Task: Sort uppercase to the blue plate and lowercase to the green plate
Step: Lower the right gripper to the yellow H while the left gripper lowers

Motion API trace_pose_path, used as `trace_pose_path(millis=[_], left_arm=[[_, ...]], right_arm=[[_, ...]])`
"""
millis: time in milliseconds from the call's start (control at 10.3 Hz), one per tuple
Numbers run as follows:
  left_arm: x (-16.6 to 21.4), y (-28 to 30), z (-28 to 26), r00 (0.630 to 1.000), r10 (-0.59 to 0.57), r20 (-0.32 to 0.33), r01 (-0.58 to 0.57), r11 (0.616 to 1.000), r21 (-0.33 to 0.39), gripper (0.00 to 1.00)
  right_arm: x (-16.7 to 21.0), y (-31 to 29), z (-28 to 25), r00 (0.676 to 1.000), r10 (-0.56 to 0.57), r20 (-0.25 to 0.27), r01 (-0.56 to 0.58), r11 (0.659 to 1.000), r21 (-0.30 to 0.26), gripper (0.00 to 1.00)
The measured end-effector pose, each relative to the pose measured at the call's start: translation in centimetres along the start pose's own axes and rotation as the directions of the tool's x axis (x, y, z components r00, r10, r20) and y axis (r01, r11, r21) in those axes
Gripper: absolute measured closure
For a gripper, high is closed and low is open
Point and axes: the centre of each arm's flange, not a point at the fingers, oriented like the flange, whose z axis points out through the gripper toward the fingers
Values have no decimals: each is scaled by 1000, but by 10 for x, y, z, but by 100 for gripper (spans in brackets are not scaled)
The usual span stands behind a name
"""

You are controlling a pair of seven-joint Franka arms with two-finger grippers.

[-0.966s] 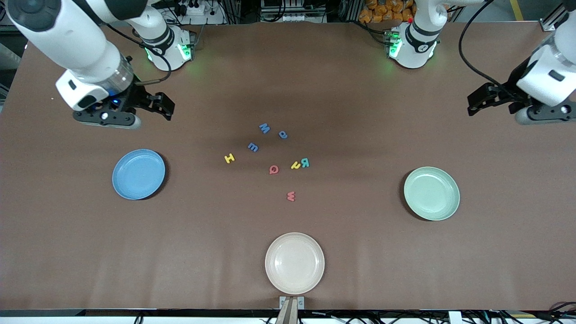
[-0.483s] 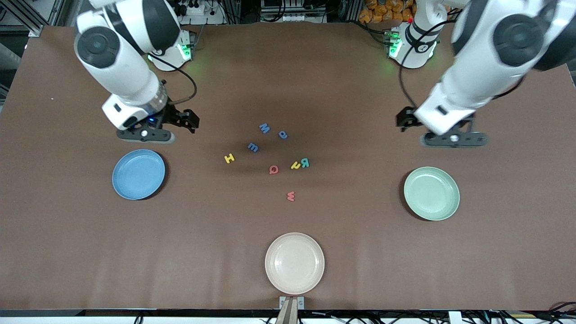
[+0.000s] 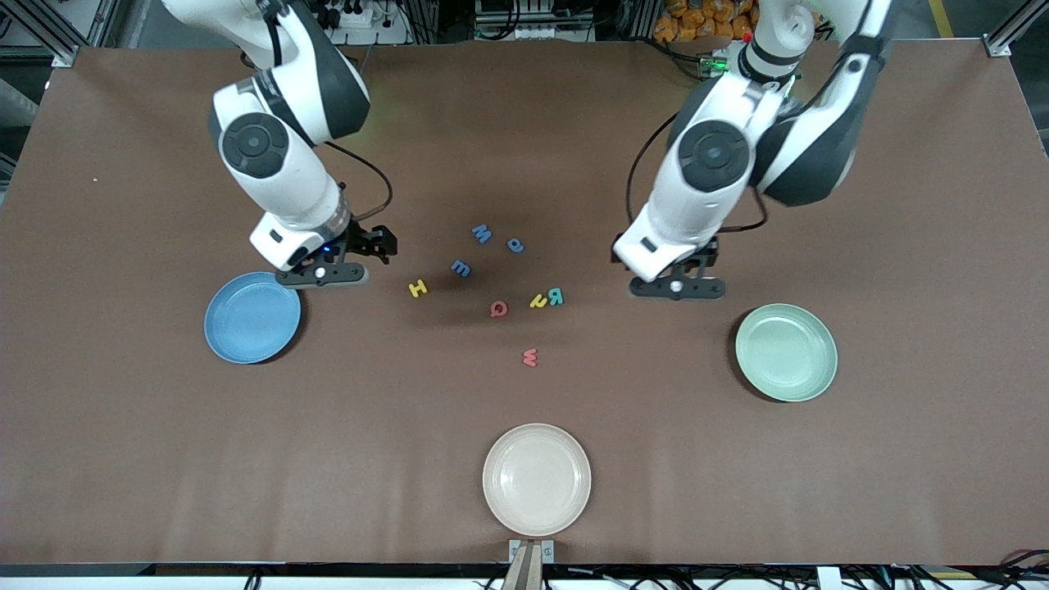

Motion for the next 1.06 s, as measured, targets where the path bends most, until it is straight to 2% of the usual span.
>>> trace_pose_path(millis=[193,580,870,1063], left_arm=[[3,22,29,1000,9,-25,-9,1000,-14,0],[7,60,94,996,67,-59,-71,996,-53,0],[8,67,136,970,240,-39,-242,970,-37,0],[10,68,148,921,387,-52,-389,921,-32,0]], right_arm=[[-16,-16,38,997,-70,-15,70,997,14,0],[-25,-31,83,982,-191,10,190,981,40,0],[-13,-1,128,971,-240,2,239,968,78,1],[-11,2,155,971,-241,-5,240,966,98,1]])
